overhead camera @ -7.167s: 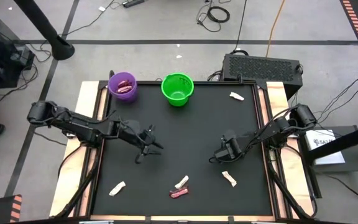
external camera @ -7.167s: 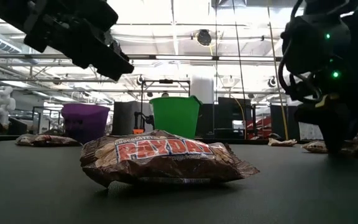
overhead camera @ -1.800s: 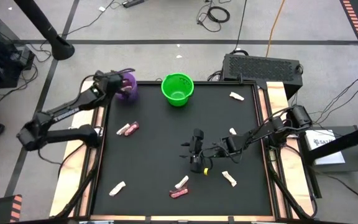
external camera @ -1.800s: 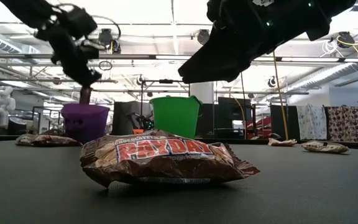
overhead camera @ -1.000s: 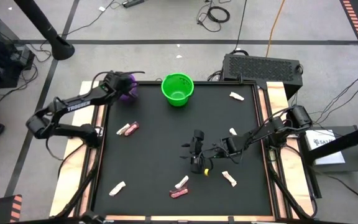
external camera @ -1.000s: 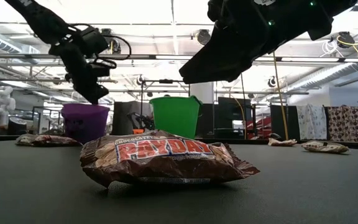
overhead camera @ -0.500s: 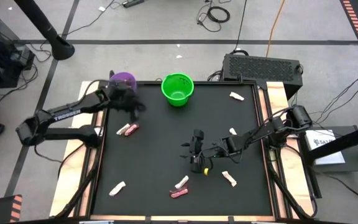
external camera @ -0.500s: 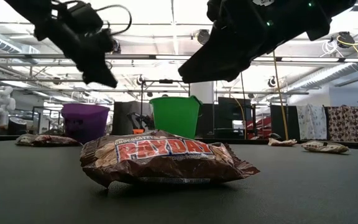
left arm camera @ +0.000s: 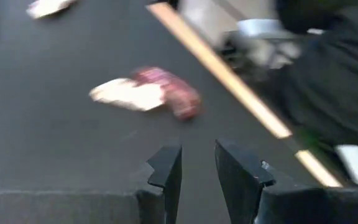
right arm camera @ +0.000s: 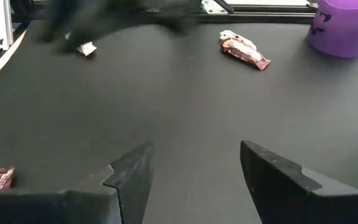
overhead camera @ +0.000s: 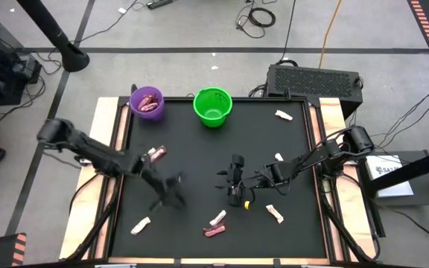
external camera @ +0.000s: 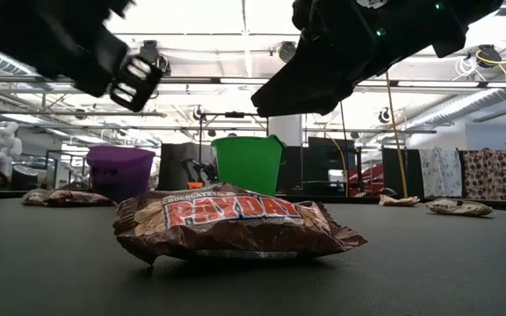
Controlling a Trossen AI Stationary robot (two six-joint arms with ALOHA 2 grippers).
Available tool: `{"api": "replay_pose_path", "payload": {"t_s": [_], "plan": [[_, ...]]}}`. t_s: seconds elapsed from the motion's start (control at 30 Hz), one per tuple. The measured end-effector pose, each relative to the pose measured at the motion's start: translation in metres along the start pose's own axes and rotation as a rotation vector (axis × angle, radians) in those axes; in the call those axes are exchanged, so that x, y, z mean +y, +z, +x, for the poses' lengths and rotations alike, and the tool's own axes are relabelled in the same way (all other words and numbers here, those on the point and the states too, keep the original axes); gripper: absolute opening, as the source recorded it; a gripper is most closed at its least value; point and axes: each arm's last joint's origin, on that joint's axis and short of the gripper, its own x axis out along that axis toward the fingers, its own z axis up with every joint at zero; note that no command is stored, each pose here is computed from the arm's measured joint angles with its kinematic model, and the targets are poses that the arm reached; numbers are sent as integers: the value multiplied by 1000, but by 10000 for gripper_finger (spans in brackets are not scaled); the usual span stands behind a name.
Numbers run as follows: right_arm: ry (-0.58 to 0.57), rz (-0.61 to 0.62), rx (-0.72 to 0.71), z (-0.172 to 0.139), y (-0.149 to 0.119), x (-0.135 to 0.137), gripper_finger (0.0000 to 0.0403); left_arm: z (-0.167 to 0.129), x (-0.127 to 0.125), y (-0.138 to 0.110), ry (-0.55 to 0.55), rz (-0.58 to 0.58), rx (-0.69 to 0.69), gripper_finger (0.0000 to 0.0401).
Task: Sort candy by brand, put in halloween buckets
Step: Put the brown chocolate bar into the purple bucket
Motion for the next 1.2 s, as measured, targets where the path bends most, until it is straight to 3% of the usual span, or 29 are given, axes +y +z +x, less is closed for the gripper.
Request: {"api": "replay_pose_path", "payload": {"t_s": [0.1, 0.3, 0.73, 1.0, 1.2], "plan": [[0, 0, 1, 0, 0, 0, 228, 32, -19, -3, -69, 81, -49, 102], [1, 8, 1, 0, 0, 0, 228, 77, -27, -9, 25, 109, -34, 102], [40, 142, 16, -5, -4, 15, 228, 117, -16, -19, 111, 26, 41, 108], [86, 125, 20, -12, -7, 31, 228, 125, -21, -24, 105, -45, 39, 200], [84, 116, 12, -12, -6, 31, 228, 127, -18, -25, 199, -124, 7, 252]]}}
